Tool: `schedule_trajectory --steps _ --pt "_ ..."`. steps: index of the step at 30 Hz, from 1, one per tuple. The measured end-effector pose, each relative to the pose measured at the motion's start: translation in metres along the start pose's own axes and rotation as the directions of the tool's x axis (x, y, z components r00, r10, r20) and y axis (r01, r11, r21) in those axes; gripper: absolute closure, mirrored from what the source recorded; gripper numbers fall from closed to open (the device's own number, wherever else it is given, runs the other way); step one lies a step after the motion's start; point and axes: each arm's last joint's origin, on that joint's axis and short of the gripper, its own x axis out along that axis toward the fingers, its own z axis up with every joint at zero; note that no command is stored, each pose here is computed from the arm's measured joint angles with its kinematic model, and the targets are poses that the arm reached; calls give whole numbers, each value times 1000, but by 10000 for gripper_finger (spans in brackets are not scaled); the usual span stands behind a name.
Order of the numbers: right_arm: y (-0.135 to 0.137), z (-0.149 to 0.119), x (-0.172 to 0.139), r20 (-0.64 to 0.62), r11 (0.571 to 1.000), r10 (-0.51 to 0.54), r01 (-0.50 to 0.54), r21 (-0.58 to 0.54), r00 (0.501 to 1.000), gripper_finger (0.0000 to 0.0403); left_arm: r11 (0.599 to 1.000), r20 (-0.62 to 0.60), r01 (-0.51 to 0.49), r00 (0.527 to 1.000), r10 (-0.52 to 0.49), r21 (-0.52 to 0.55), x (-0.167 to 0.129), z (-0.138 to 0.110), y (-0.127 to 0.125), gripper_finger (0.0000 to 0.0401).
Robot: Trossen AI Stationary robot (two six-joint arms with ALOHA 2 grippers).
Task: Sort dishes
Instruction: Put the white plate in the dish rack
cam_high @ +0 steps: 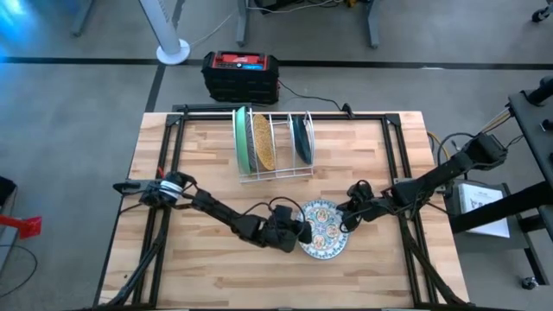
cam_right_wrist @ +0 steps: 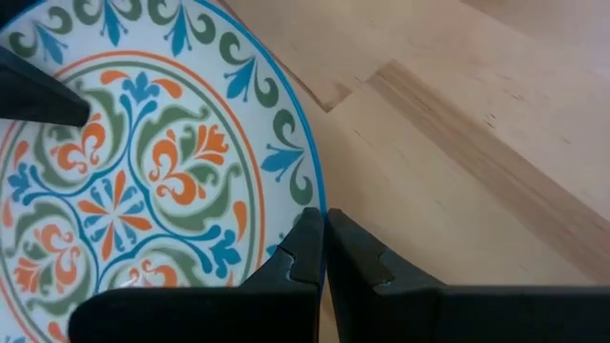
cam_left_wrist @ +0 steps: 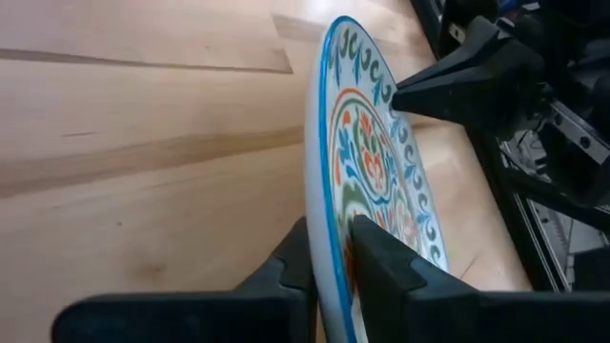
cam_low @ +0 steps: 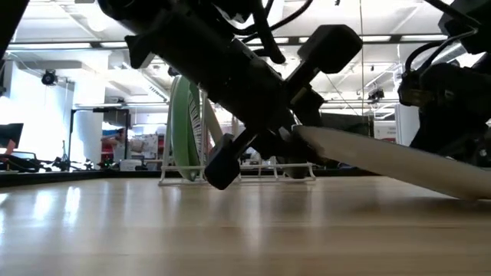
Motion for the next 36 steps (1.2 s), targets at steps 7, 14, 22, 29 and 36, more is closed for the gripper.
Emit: schedule_trajectory --steps 7,14,22,29,36 --pt "1 4 -7 8 999 34 -34 10 999 399 999 58 5 998 -8 42 -9 -7 -3 368" --pt "-1 9 -20 22 997 78 -79 28 997 356 997 130 7 991 -16 72 -20 -10 -9 379" --pt "-3 12 -29 34 994 102 -103 19 994 287 989 148 -50 988 30 137 -32 -2 -18 379" --pt "-9 10 -31 7 997 64 -65 37 998 234 954 146 -170 980 137 246 -44 10 -47 379" --pt "-17 5 -33 -35 999 -2 4 51 999 208 846 194 -377 925 326 376 -86 36 -80 379"
